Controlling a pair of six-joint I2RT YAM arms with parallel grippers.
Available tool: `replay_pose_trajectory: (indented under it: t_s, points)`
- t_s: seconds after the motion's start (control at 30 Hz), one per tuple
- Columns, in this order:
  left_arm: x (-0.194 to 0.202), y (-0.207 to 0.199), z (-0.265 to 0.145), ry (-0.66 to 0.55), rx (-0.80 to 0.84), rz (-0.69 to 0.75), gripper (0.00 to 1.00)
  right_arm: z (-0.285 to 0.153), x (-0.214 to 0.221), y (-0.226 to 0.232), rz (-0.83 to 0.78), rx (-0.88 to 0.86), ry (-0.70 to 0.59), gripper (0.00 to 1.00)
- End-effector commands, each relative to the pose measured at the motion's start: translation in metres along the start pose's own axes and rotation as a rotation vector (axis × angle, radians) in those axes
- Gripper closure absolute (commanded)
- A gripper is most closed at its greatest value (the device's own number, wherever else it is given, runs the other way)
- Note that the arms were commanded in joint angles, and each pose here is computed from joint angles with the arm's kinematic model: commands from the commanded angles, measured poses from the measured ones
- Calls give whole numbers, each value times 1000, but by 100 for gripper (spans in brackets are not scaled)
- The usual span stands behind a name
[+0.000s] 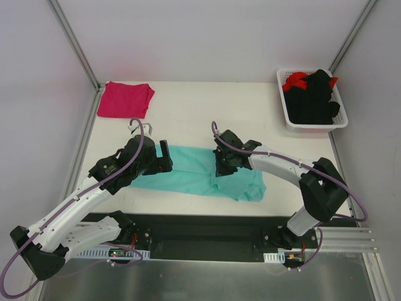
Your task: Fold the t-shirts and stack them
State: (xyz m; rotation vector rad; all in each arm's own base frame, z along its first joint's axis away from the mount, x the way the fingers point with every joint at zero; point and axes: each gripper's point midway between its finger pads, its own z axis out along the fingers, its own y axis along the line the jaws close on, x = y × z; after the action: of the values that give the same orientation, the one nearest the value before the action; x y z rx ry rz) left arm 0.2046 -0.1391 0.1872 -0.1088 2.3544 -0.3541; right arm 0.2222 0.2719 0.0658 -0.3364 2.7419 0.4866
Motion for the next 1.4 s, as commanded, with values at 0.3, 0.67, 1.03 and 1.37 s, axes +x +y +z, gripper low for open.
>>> replay_pose_trajectory:
  t_s: [0.3, 0.67, 1.03, 1.37]
  points:
    - [-2, 3, -2, -6, -6, -7, 2, 32, 24, -3, 40, -17, 52, 99]
    - [1, 3, 0, 1, -6, -12, 2, 45, 34, 10, 28, -37, 81, 99]
    - [10, -4, 17, 34, 15, -4, 3, -19, 0, 25, -14, -28, -17, 91]
    - [28, -34, 61, 119, 112, 19, 4, -48, 24, -12, 7, 52, -48, 86]
